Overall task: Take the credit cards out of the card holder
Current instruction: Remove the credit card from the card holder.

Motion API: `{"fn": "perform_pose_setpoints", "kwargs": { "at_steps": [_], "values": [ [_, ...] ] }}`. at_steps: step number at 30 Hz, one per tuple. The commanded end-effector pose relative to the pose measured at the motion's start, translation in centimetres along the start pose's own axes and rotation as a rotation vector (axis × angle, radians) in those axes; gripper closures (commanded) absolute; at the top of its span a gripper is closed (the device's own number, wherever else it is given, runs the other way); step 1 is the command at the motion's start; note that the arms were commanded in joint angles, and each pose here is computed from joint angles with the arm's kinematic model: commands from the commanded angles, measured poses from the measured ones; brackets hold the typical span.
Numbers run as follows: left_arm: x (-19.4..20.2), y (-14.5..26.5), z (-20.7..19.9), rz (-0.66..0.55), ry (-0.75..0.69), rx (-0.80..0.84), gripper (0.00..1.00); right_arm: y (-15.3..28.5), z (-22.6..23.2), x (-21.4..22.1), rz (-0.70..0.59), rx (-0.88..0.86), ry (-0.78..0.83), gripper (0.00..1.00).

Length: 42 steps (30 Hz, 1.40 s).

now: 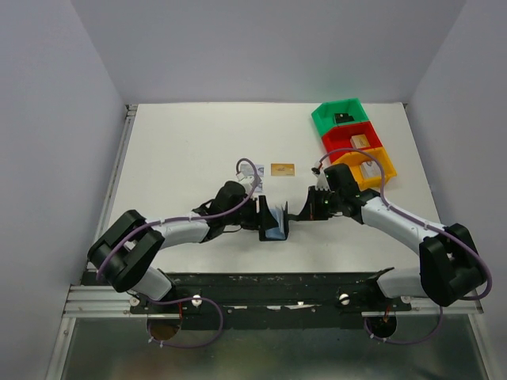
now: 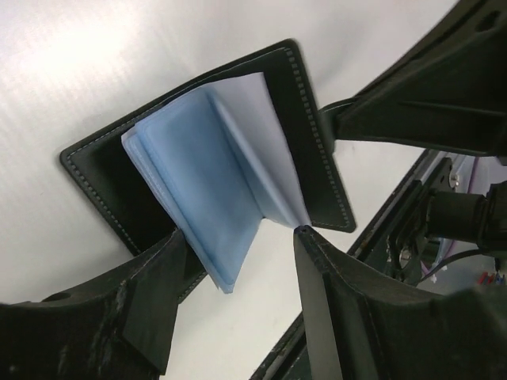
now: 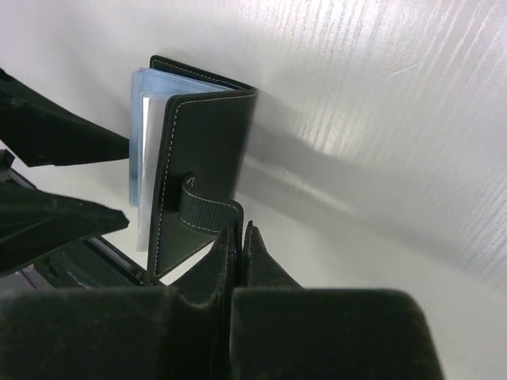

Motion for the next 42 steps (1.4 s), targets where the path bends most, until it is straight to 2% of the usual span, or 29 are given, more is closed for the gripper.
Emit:
{"fn": "perform_pose_setpoints", "kwargs": {
  "at_steps": [1, 12, 20, 23, 26, 30, 42],
  "values": [
    [-1.9, 0.2, -4.2, -0.040, -0.107, 0.132, 0.35, -0.3, -1.4, 0.9, 0.018, 0.063, -0.021, 1.00],
    [-2.7, -0.9, -7.3, -0.009, -0.181, 0.190, 0.35, -0.8, -4.0, 2.6, 0.034, 0.198, -0.107, 1.00],
    [-1.8, -2.6, -7.6, 0.049, -0.202, 0.175, 0.35, -1.0, -5.0, 3.2, 0.051, 0.255, -0.143, 1.00],
    [-2.3, -2.1, -6.7, 0.010, -0.199, 0.108, 0.35, -1.1, -5.2, 3.3, 0.052, 0.270, -0.159, 1.00],
    [-3.4, -0.8, -4.2, -0.074, -0.178, -0.062, 0.34, -1.1, -5.4, 3.6, 0.058, 0.280, -0.171, 1.00],
    [-2.9, 0.3, -1.0, -0.071, -0.113, -0.215, 0.32, -1.2, -5.7, 3.8, 0.065, 0.298, -0.180, 1.00],
    [-1.0, 0.3, 2.1, -0.032, -0.049, -0.309, 0.32, -1.3, -5.5, 3.8, 0.070, 0.281, -0.174, 1.00]
  ]
}}
Point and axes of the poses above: each gripper's point midway between its finger pads, its own y axis back along the fingers, its own z axis along the line the jaws close on, x = y × z, the point moved 2 cm from there along y, back along the fingers, and after that the axes turned 2 degrees about y, right-handed, at the moved point
